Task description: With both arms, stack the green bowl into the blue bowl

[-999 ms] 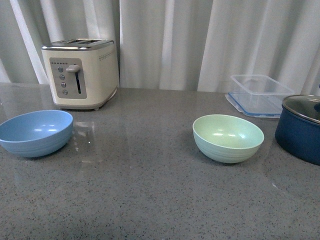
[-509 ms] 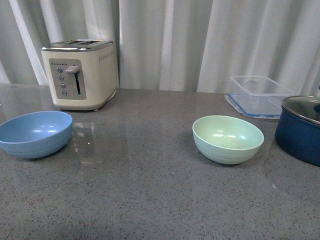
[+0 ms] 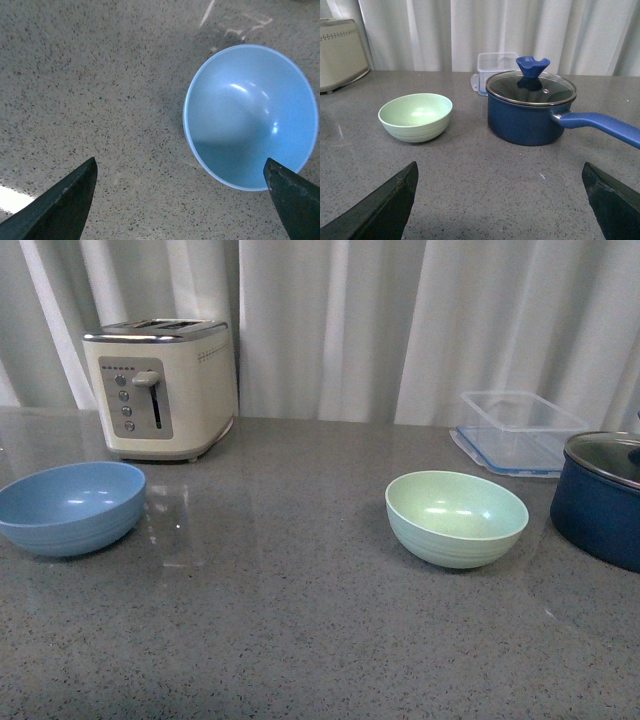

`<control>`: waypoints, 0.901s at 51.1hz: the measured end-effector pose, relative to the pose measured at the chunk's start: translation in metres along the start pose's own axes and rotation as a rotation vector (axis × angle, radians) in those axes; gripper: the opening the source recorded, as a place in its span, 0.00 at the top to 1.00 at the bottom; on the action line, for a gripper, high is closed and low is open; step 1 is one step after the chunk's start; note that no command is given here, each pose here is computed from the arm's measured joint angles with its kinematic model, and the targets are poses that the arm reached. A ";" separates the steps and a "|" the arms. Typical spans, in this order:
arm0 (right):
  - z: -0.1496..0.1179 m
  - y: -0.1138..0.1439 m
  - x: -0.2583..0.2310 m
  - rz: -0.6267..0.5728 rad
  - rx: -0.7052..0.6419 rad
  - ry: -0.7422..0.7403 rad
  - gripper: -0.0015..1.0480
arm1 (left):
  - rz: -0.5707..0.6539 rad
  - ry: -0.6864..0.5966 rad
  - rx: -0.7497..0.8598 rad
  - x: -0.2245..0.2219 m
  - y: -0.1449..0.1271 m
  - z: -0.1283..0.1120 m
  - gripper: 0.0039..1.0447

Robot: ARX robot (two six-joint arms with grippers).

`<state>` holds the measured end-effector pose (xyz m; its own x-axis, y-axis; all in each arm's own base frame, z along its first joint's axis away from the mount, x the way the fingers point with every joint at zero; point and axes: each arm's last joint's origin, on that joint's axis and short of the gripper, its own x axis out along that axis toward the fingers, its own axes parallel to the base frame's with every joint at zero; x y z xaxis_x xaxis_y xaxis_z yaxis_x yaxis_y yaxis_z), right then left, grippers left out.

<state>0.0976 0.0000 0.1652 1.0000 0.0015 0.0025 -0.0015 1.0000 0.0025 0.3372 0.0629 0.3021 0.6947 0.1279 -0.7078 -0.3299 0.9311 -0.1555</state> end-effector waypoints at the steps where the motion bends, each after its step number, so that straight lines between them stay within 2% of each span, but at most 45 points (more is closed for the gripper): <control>1: 0.000 0.000 0.000 0.000 0.000 0.000 0.10 | -0.002 0.011 -0.003 0.004 0.000 -0.001 0.06; 17: 0.000 0.000 0.000 0.000 0.000 0.000 0.10 | -0.001 0.140 -0.061 0.061 -0.010 -0.010 0.06; 33: 0.000 0.000 0.000 0.000 0.000 0.000 0.10 | -0.006 0.140 -0.093 0.086 -0.015 -0.008 0.07; 46: 0.000 0.000 0.000 0.000 0.000 0.000 0.10 | -0.003 0.152 -0.079 0.099 -0.024 -0.010 0.56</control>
<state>0.0976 0.0000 0.1652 1.0000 0.0015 0.0025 -0.0015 1.0000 0.0025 0.4074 0.0493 0.2290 0.5934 0.0664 -0.8022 -0.3810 0.9011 -0.2072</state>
